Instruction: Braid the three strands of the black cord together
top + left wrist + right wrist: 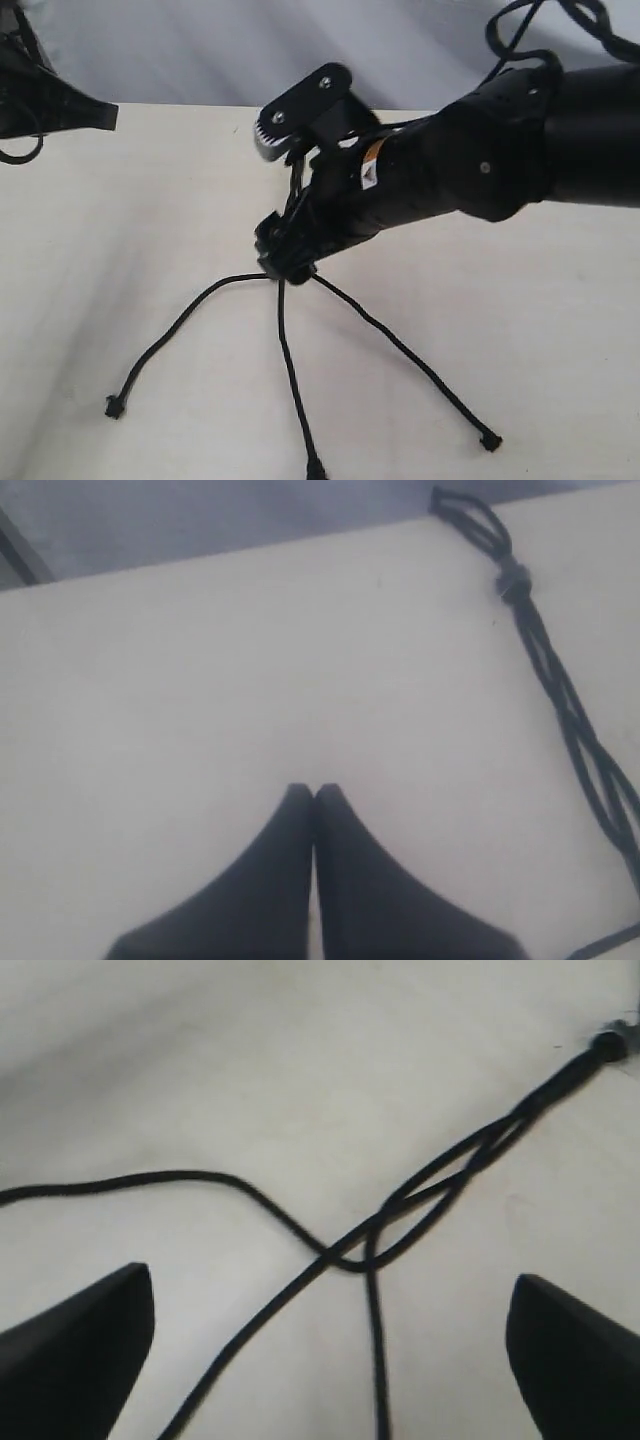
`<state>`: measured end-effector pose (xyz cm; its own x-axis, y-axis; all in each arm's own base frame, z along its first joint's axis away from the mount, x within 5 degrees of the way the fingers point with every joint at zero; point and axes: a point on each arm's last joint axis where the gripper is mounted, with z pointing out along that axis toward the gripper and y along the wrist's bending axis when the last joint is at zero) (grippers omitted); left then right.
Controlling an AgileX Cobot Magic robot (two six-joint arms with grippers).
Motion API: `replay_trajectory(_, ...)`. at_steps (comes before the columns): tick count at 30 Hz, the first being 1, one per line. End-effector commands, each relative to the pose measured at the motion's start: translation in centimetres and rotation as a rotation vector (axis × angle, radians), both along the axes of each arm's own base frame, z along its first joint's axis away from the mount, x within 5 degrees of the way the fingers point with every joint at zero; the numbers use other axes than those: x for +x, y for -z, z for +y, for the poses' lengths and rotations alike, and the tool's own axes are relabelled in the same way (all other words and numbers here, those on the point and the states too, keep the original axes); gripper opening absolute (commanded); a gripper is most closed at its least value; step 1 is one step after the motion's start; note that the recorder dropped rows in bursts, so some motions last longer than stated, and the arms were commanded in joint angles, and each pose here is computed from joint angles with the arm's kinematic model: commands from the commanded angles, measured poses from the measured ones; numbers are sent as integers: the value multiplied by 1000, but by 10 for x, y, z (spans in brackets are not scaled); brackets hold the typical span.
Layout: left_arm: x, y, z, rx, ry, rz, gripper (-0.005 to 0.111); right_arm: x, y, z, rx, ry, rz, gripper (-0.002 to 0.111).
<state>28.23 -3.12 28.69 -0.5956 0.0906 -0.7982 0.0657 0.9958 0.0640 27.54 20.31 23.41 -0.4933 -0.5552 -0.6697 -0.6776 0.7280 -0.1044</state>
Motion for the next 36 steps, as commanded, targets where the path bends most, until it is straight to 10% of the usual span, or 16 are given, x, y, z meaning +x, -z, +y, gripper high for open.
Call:
replay_trajectory(1,-14,-18,2,-26,-4,-81,0,-26,17,23,-101,-104,120,88)
replay_trajectory(18,-18,-17,3,-31,-4,-87,0,-40,104,48,-266,-73,388,86)
replay_trajectory(26,-18,-17,2,-45,-9,-85,0,-40,118,48,-304,-86,411,0)
replay_trajectory(36,-18,-17,2,-45,-9,-85,0,0,69,46,-690,-334,61,0)
